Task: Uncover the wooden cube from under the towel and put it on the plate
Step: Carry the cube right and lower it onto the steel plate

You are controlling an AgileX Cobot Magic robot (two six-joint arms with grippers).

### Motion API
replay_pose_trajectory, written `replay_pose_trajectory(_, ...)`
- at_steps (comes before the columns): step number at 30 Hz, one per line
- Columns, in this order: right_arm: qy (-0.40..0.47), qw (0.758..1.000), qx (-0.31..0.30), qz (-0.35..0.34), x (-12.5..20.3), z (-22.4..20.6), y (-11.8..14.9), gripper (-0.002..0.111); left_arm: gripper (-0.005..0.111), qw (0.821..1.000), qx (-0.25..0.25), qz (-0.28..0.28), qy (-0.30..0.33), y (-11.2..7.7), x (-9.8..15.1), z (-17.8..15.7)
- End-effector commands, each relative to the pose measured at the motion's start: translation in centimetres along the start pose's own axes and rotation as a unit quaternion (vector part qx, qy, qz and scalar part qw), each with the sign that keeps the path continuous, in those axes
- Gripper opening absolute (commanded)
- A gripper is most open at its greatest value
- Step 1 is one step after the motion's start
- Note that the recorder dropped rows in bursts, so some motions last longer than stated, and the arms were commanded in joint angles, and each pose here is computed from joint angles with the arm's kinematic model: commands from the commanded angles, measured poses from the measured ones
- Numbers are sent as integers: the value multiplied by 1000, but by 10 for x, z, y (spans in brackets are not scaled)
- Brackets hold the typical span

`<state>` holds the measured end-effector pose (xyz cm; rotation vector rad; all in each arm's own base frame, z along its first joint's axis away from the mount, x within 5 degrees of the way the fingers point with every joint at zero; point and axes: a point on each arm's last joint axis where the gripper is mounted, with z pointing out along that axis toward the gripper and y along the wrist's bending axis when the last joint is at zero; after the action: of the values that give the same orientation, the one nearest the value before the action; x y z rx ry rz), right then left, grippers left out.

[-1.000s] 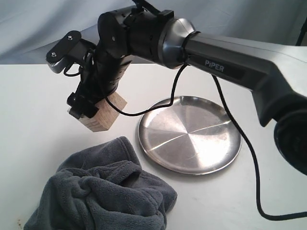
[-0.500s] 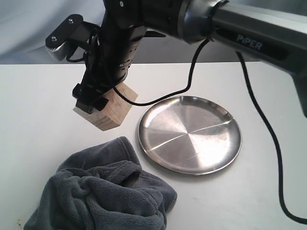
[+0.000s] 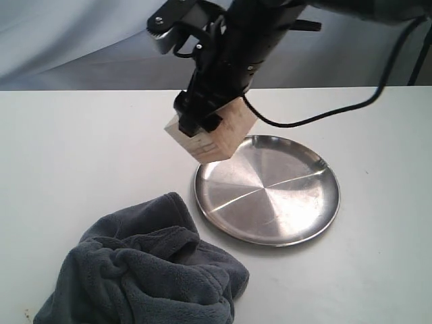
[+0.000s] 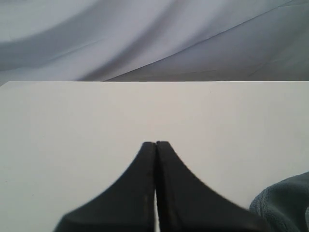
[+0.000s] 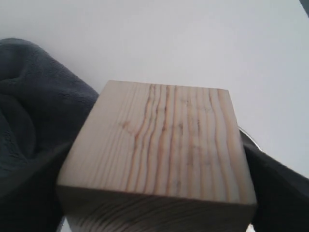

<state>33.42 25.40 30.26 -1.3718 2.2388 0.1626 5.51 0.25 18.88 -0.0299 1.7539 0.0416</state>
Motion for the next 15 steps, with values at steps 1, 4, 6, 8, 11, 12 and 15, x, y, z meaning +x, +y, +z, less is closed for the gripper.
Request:
replay_pose_trajectory(1,-36,998,42,28,25,-13,-20,0,0,1000,1,0,-4,0,-1,0)
replay_pose_trajectory(4,-50,995,49,65,47,-6,-29,0,0,1000,1,0,-4,0,-1,0)
replay_pose_trajectory(6,-70,993,50,84,56,3,-33,0,0,1000,1,-1,-4,0,-1,0)
replay_pose_trajectory(8,-82,991,58,90,63,9,-36,0,0,1000,1,-1,-4,0,-1,0)
replay_pose_trajectory(11,-91,990,77,80,74,23,-33,0,0,1000,1,-1,-4,0,-1,0)
replay_pose_trajectory(12,-96,988,85,81,78,28,-32,0,0,1000,1,-1,-4,0,-1,0)
replay_pose_trajectory(15,-103,986,101,86,90,40,-29,0,0,1000,1,-1,-4,0,-1,0)
